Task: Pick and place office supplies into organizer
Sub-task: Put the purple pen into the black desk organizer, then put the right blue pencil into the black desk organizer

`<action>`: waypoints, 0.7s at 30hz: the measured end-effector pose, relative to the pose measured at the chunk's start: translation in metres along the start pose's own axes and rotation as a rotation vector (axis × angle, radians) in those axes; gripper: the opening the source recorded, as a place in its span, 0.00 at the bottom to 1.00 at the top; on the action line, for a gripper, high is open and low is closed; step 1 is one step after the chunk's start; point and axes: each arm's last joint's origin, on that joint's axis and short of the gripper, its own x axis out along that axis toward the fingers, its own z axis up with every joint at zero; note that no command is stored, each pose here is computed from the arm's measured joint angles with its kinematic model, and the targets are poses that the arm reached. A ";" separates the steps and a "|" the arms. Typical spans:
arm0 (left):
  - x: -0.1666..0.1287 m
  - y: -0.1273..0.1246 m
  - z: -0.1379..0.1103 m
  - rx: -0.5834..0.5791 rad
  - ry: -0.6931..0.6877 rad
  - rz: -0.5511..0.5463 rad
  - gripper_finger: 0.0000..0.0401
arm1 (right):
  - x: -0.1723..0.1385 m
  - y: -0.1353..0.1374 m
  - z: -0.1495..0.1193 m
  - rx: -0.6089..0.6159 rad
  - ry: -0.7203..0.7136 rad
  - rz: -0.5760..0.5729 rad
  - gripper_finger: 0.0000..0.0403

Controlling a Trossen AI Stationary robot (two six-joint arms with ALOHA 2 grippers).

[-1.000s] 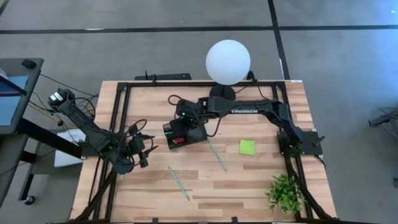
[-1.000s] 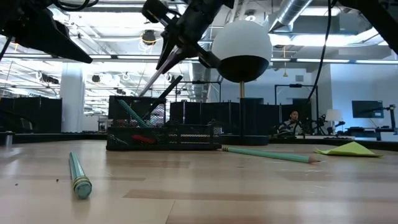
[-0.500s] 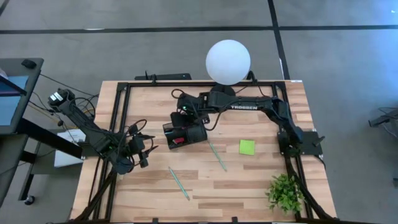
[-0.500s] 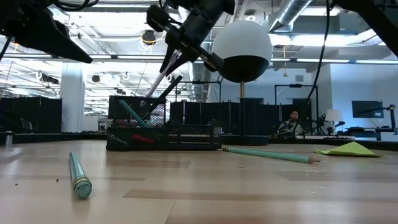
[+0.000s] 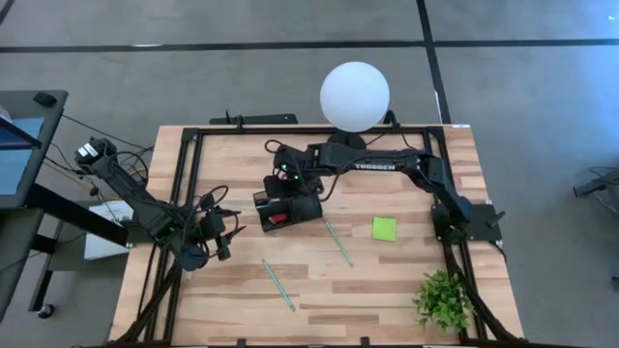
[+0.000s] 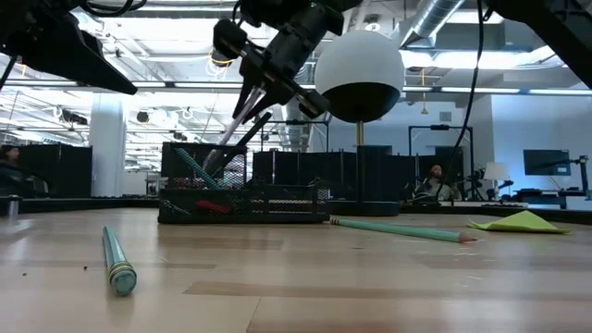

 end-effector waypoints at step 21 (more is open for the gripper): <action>0.000 0.002 -0.002 -0.039 0.012 0.013 0.50 | -0.016 0.030 0.011 -0.350 -0.185 0.267 0.23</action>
